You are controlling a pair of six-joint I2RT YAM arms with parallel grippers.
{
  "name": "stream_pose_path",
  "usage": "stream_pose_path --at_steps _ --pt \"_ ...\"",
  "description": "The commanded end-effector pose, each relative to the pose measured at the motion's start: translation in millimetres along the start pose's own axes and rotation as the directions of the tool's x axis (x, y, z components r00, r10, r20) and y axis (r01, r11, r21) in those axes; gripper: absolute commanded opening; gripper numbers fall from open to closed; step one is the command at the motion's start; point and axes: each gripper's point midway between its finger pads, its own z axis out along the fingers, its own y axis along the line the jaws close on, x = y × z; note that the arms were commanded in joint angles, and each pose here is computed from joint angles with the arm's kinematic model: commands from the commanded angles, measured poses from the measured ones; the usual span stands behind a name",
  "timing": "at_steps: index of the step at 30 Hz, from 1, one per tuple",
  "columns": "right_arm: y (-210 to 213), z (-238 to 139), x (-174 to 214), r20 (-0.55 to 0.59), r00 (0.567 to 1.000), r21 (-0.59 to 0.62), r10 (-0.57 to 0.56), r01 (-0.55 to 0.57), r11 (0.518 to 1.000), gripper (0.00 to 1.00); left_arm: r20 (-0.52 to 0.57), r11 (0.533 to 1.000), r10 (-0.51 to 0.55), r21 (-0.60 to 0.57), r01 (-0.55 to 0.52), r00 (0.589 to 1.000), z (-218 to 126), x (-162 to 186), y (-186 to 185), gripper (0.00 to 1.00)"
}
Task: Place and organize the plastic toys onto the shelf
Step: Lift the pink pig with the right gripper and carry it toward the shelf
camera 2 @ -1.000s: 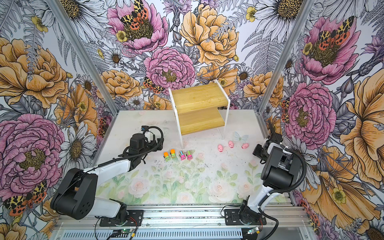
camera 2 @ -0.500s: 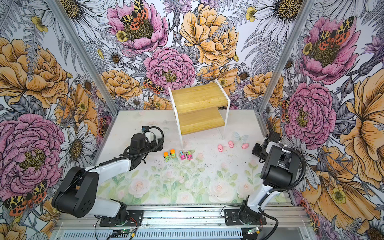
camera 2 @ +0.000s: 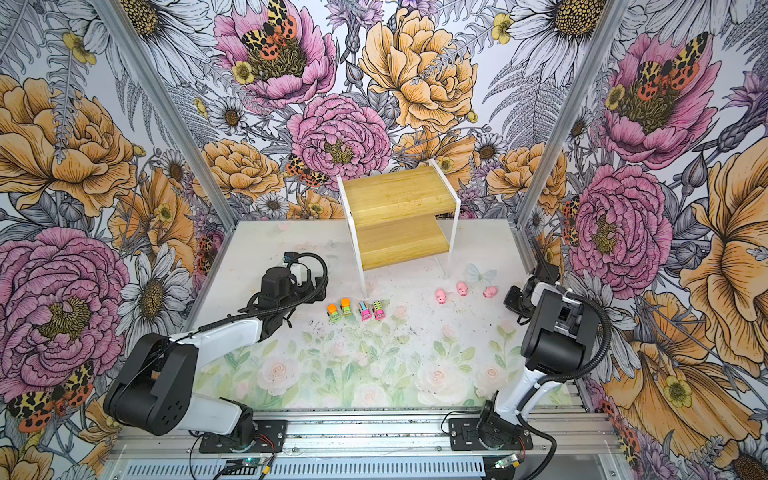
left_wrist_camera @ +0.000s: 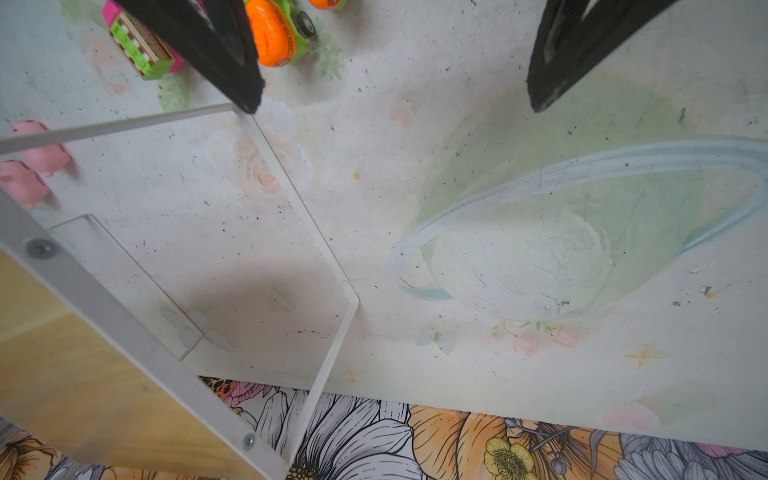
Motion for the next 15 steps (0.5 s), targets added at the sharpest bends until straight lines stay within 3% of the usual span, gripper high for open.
stream_pose_path --at_steps 1,7,15 --pt "12 -5 3 0.021 0.999 -0.028 -0.038 0.038 0.999 0.24 0.030 1.000 0.016 -0.001 -0.016 0.999 -2 -11 -3 0.99" --pt "42 -35 -2 0.113 0.985 -0.097 -0.130 0.141 0.985 0.24 0.027 1.000 0.010 0.001 -0.010 1.000 -3 -10 -3 0.99" --pt "110 -92 -6 0.271 0.933 -0.239 -0.238 0.304 0.922 0.23 0.035 1.000 0.011 -0.004 -0.011 0.999 -8 -13 -3 0.99"
